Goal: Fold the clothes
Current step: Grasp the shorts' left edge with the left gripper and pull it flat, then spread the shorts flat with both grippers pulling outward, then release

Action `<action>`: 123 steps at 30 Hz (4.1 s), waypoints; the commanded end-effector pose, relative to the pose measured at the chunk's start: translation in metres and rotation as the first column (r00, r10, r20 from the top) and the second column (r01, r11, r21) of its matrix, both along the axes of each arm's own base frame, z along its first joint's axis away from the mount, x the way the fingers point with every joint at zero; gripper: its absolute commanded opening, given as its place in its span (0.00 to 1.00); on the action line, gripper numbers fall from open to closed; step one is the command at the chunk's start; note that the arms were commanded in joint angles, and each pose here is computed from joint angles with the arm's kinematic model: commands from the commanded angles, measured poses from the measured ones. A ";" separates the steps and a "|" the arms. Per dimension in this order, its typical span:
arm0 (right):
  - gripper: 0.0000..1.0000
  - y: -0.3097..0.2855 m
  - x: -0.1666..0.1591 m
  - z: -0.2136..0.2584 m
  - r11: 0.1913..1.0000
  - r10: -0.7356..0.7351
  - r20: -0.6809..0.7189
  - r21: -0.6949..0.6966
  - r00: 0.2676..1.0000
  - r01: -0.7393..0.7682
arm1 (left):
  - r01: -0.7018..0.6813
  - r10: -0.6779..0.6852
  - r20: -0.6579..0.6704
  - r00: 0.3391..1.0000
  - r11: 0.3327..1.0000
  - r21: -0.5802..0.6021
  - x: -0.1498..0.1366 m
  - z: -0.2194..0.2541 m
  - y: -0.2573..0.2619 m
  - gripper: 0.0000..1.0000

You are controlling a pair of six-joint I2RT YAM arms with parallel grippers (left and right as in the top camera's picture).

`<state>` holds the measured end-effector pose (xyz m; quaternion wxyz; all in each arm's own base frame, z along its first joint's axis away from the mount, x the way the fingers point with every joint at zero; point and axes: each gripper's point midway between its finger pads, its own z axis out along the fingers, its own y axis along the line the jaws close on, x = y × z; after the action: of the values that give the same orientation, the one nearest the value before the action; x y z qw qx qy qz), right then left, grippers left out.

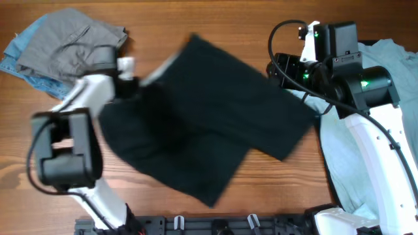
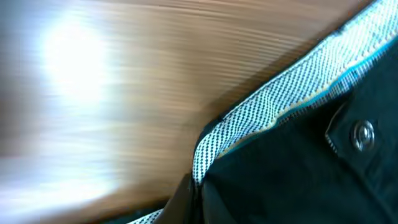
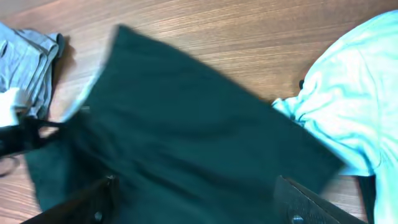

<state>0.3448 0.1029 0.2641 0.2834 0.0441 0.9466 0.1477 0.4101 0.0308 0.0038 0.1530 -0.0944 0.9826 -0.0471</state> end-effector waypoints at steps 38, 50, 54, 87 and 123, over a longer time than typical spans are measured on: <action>0.80 -0.002 0.012 -0.113 1.000 0.014 -0.289 -0.013 0.957 -0.019 | 0.128 -0.077 0.354 0.932 0.984 -0.122 0.086 0.006 -0.003 0.13; 0.63 0.126 -0.012 -0.242 0.834 0.516 -0.373 0.010 0.772 -0.552 | 0.170 -0.142 0.605 0.783 0.985 0.012 0.010 0.248 -0.033 0.51; 0.67 0.136 -0.008 -0.278 0.808 0.548 -0.378 0.006 0.746 -0.590 | 0.162 -0.144 0.631 0.762 0.986 0.030 -0.030 0.283 -0.036 0.53; 0.04 -0.043 -0.055 -0.260 0.720 -0.183 -0.641 -0.604 0.745 -0.343 | 0.157 -0.139 0.589 0.796 0.987 0.020 -0.060 0.283 -0.038 0.55; 0.33 -0.045 -0.015 -0.217 0.999 -0.034 -0.503 -0.015 0.863 0.031 | 0.205 -0.138 0.427 0.894 0.972 -0.115 0.063 0.121 -0.045 0.08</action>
<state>0.3096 0.0561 0.0356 -0.0067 0.0670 0.9964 0.0508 0.4709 0.0213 0.0521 0.2887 -0.0459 0.9527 -0.0834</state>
